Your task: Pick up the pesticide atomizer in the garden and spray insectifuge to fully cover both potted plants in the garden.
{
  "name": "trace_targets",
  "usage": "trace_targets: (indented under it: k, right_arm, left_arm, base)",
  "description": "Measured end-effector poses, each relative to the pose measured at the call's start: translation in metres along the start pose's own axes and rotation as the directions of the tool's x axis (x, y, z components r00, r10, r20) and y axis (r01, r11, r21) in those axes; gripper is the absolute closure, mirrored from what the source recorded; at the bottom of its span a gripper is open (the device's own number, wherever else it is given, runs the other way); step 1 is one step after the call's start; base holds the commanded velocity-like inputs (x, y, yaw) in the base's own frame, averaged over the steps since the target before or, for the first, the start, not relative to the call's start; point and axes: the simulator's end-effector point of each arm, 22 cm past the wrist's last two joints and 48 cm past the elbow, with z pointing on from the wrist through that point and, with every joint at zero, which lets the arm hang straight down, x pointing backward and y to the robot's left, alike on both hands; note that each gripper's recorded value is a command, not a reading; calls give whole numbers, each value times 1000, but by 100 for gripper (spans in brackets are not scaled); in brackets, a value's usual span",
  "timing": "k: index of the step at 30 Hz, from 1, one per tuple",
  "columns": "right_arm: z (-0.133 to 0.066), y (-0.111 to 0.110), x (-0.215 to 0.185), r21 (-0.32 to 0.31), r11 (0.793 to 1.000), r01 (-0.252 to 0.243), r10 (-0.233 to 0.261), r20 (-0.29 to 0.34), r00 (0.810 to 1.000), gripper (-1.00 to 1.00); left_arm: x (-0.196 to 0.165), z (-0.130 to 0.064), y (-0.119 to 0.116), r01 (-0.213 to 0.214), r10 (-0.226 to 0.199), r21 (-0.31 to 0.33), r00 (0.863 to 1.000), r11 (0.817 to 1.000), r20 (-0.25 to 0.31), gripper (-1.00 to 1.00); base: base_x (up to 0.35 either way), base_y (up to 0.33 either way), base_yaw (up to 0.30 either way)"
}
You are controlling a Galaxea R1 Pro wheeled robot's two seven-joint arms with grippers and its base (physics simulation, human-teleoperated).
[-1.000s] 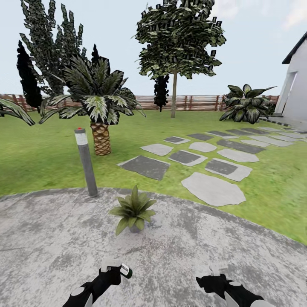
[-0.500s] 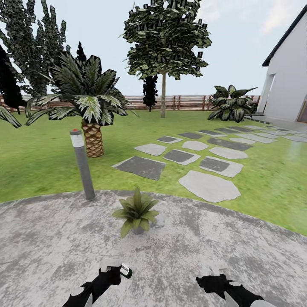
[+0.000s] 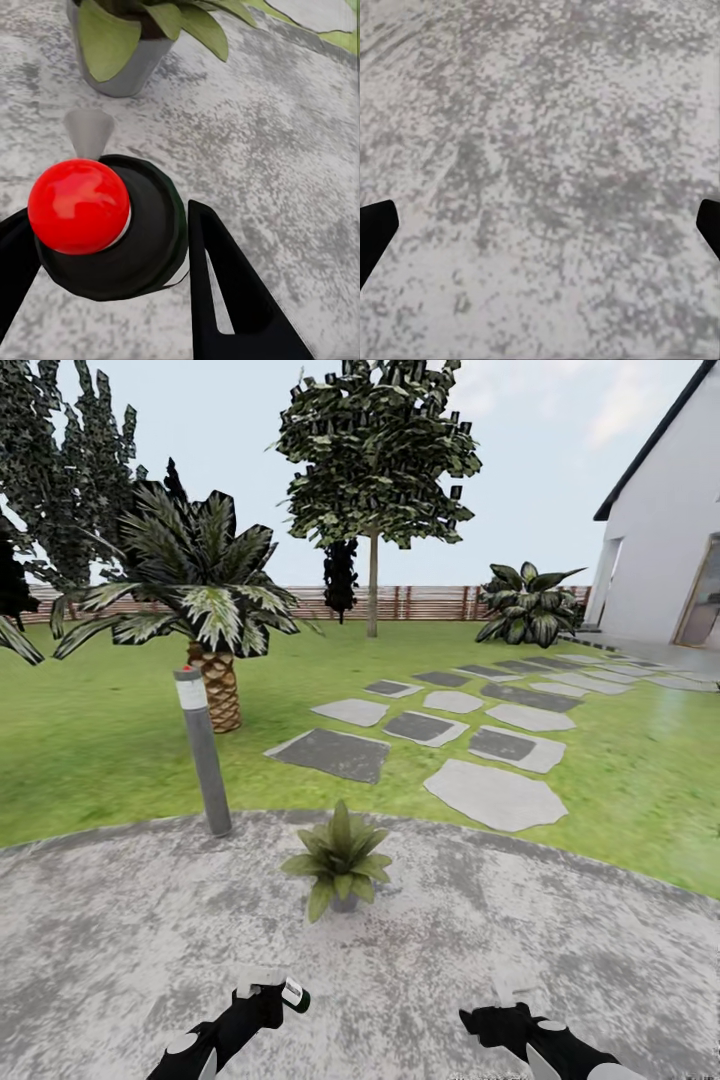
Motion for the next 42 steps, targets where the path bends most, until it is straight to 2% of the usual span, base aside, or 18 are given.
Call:
trace_targets:
  k: [7, 20, 32, 42]
  right_arm:
    - [-1, 0, -3, 0, 1000, 1, -1, 6, 1000, -100]
    - [-4, 0, -9, 0, 1000, 3, -3, 18, 1000, -100]
    - [-6, 0, -14, 1, 1000, 4, -4, 29, 1000, -100]
    - [-8, 0, -17, 2, 1000, 6, -6, 36, 999, -100]
  left_arm:
    - [-3, -1, -1, -2, 2, 1, 1000, 1000, 6, 100]
    - [-9, -2, -2, -7, 7, 2, 1000, 1000, 17, 100]
    - [-14, -3, -3, -11, 11, 3, 1000, 1000, 27, 100]
    - [-18, -4, -5, -15, 14, 5, 999, 1000, 34, 100]
  base:
    - [0, 216, -222]
    - [13, 44, -223]
    - [158, 256, -223]
    - [16, 277, -168]
